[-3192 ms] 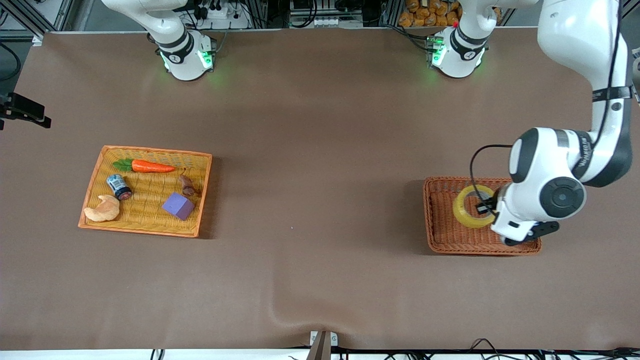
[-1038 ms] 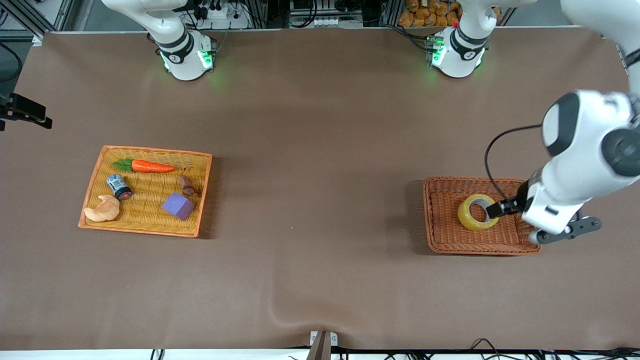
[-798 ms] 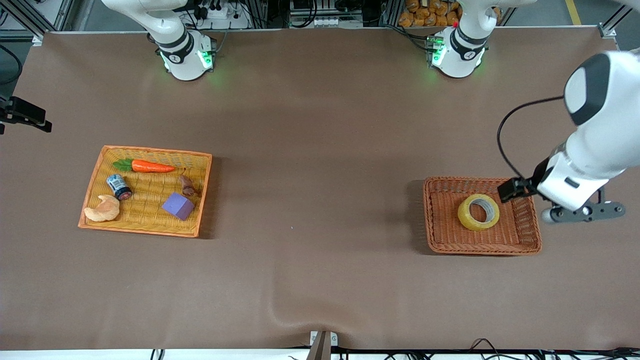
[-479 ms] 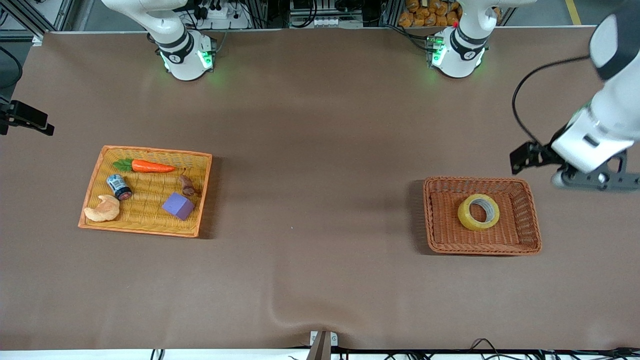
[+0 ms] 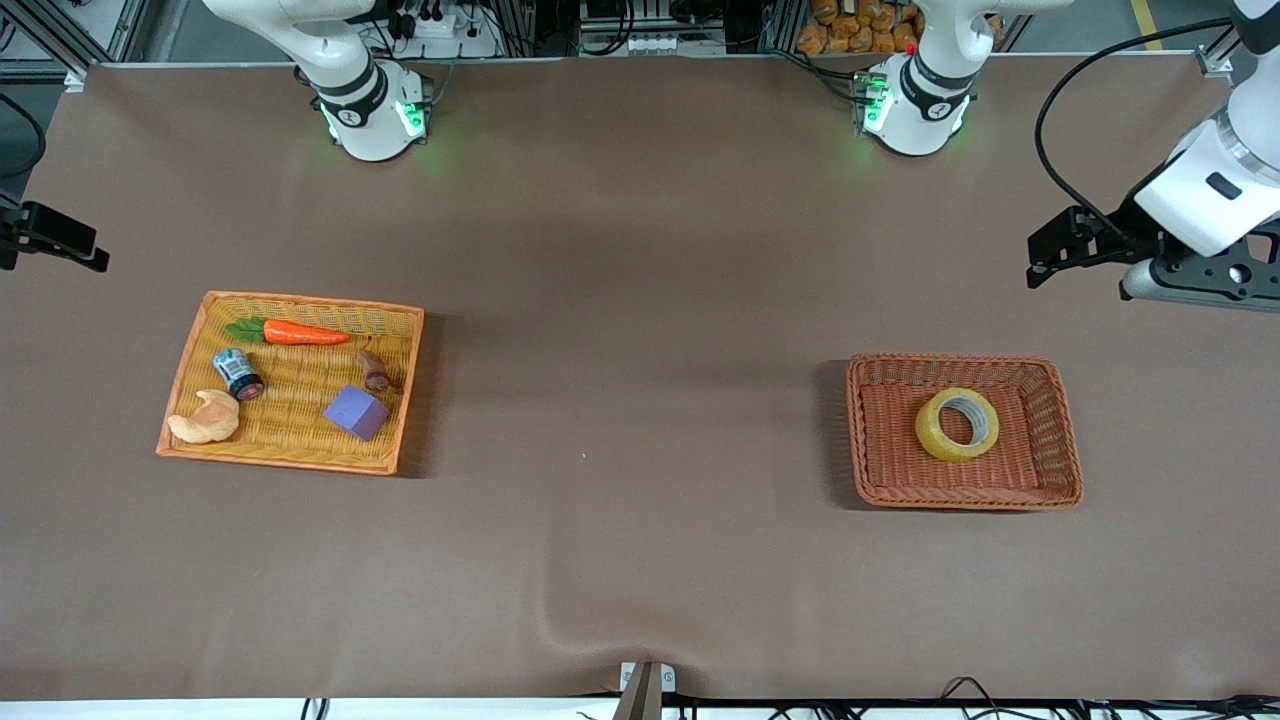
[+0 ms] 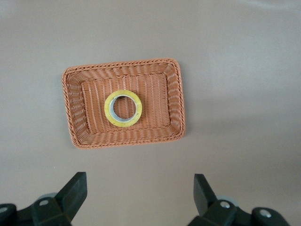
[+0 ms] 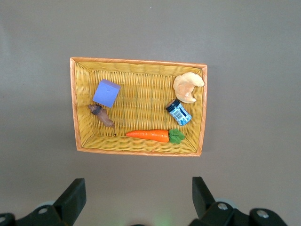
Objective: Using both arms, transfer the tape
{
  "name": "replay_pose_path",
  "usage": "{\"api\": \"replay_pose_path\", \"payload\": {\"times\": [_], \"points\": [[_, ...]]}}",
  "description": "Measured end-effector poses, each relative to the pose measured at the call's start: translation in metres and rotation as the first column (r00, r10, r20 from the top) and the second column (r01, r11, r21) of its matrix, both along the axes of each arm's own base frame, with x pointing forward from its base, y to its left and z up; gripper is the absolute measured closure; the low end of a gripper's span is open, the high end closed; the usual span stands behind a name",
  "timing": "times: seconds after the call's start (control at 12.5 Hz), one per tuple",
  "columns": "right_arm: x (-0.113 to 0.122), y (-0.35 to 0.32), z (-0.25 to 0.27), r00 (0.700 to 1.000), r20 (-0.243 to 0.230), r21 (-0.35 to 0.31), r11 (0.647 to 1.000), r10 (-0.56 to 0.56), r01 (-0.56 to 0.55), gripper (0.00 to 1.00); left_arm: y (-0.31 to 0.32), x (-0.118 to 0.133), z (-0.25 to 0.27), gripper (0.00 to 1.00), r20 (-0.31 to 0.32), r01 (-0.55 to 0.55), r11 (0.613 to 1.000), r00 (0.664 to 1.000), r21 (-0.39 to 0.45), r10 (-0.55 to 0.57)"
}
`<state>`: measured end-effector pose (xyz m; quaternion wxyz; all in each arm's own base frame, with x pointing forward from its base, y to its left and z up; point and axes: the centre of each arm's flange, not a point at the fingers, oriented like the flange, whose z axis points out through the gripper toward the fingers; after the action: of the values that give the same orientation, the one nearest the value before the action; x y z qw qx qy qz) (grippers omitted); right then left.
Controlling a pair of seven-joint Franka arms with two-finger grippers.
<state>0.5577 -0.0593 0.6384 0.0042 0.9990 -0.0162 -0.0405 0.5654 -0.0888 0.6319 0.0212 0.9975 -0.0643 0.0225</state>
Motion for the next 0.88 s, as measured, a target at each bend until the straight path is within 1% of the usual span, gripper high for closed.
{"api": "replay_pose_path", "payload": {"times": [0.48, 0.72, 0.88], "points": [[0.000, 0.000, 0.000, 1.000, 0.000, 0.000, 1.000, 0.001, -0.001, 0.00, 0.006, -0.007, 0.000, 0.00, -0.039, -0.007, 1.000, 0.999, 0.010, 0.007], [0.000, 0.000, 0.000, 1.000, 0.000, 0.000, 1.000, 0.001, -0.001, 0.00, 0.008, -0.013, -0.002, 0.00, -0.083, -0.004, 1.000, 0.997, 0.031, 0.007], [0.000, 0.000, 0.000, 1.000, 0.000, 0.000, 1.000, 0.000, 0.000, 0.00, 0.008, -0.015, -0.002, 0.00, -0.091, -0.002, 0.999, 0.996, 0.038, 0.005]]}}
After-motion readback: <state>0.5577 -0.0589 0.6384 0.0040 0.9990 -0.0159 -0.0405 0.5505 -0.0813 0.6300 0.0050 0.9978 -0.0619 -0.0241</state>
